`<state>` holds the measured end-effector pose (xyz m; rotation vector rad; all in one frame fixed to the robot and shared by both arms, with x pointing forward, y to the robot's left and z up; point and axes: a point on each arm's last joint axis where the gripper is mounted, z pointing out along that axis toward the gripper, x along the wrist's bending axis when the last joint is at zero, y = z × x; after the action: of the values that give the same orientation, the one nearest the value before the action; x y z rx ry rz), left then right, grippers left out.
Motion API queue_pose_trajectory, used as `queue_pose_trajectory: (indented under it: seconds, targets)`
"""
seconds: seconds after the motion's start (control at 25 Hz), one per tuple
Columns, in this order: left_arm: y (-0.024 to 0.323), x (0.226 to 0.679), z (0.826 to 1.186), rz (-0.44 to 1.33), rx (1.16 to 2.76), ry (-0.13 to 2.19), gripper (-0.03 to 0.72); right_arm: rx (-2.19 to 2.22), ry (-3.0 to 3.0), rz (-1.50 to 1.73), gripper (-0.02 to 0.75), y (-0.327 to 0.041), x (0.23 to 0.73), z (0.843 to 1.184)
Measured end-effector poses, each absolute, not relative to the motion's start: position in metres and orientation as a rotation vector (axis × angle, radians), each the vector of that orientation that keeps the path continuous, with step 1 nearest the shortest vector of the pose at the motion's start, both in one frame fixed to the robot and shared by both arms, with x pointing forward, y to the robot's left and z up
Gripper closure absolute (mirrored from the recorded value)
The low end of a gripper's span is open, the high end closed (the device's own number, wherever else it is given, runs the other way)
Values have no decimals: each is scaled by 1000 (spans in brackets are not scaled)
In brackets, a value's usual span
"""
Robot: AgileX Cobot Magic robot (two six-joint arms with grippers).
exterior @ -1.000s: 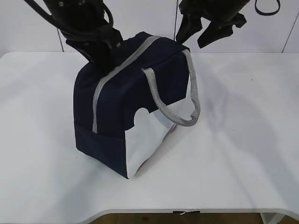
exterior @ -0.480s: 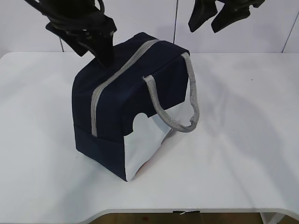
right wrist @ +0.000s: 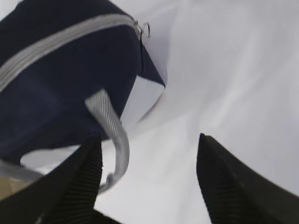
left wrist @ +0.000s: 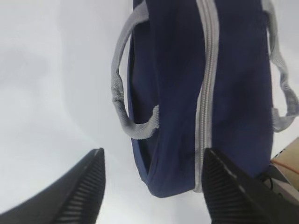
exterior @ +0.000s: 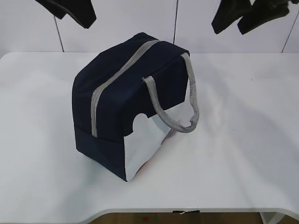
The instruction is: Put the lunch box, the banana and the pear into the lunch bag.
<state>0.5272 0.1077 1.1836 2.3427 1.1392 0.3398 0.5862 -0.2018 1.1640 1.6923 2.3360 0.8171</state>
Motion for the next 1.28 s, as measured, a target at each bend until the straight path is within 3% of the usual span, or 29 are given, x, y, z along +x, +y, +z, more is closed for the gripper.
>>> queue_pose_trajectory:
  seconds: [0.44,1.28]
  targets:
    - [140,478,1220,396,2257,1094,242,1666,2345,799,233,-222,494,1173]
    - [216,352,1183,314,2231,1088,303,1579,2262,891,233,-256,342,1149]
